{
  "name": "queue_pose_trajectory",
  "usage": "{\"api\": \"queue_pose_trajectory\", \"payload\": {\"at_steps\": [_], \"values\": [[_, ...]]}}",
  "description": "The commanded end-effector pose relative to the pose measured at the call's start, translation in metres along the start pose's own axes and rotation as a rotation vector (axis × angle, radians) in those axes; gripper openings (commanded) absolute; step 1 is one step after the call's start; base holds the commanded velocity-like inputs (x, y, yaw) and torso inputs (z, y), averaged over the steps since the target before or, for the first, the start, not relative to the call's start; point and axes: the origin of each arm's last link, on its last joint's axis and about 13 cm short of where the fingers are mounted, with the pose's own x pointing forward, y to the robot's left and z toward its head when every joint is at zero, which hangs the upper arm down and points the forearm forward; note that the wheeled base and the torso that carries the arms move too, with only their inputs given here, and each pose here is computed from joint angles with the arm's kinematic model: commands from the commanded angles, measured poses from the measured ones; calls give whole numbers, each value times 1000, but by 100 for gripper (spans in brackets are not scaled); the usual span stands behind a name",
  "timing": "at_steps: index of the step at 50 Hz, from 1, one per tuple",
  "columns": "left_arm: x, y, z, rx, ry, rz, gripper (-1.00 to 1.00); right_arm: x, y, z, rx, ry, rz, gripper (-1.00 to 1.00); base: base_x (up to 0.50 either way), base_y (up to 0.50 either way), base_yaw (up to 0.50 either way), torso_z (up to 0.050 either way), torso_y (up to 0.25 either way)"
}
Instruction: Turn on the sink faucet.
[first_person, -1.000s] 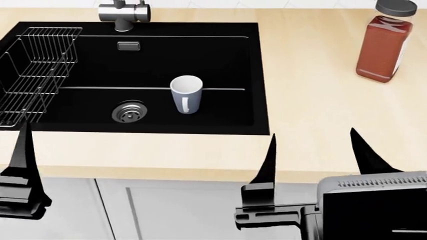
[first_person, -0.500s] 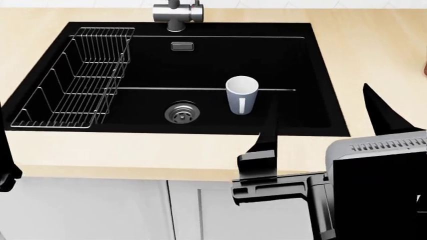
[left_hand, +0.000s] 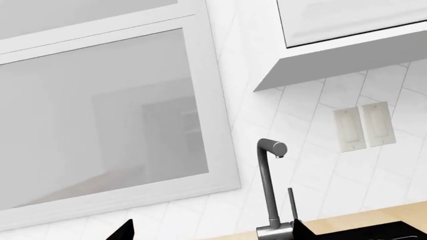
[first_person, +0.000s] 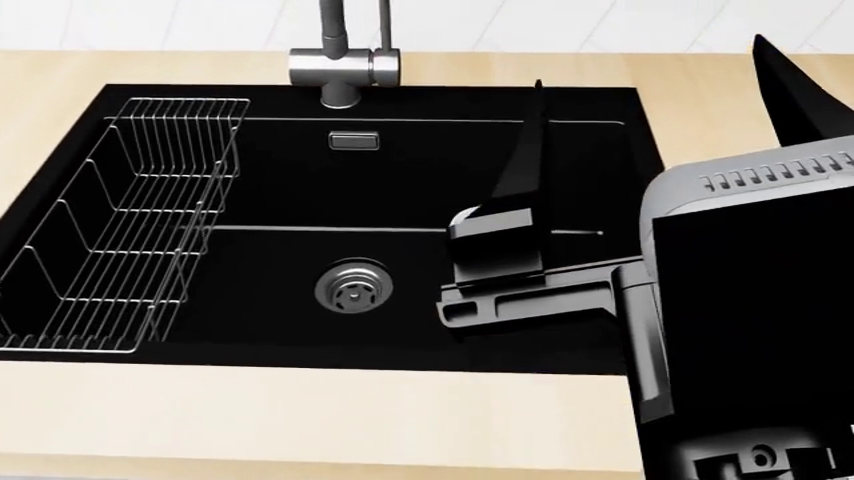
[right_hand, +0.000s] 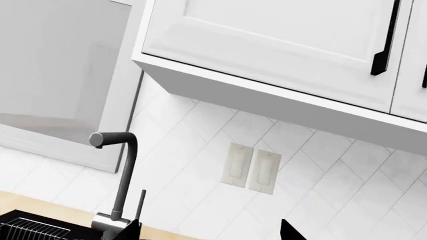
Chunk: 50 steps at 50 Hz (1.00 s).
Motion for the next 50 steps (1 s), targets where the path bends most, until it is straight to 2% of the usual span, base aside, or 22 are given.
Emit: {"api": "queue_pose_trajectory", "payload": {"at_steps": [1,24,31,42,44,45,46,50], "values": [[2,5,5,10,-3,6,100,1,2,5,-43,-15,16,100,500,121,0,50,68],[-1,7,4,25,8,12,100,2,0,5,-4,-20,5,100,500,129,0,50,67],[-2,8,1,7,21,31,100,7,5,-1,-16,3,28,100,500,81,0,0,0],[-2,9,2,10,20,42,100,6,3,-3,-1,5,13,100,500,83,0,0,0],[-1,9,1,11,23,43,100,7,3,-7,3,36,19,100,500,105,0,0,0],[-1,9,0,15,29,48,100,8,3,-11,46,56,-1,100,0,0,0,0,0],[-1,9,-1,16,34,52,100,8,2,-13,37,67,15,100,0,0,0,0,0],[-1,8,-3,19,45,53,100,19,0,-22,117,124,29,100,0,0,0,0,0]]}}
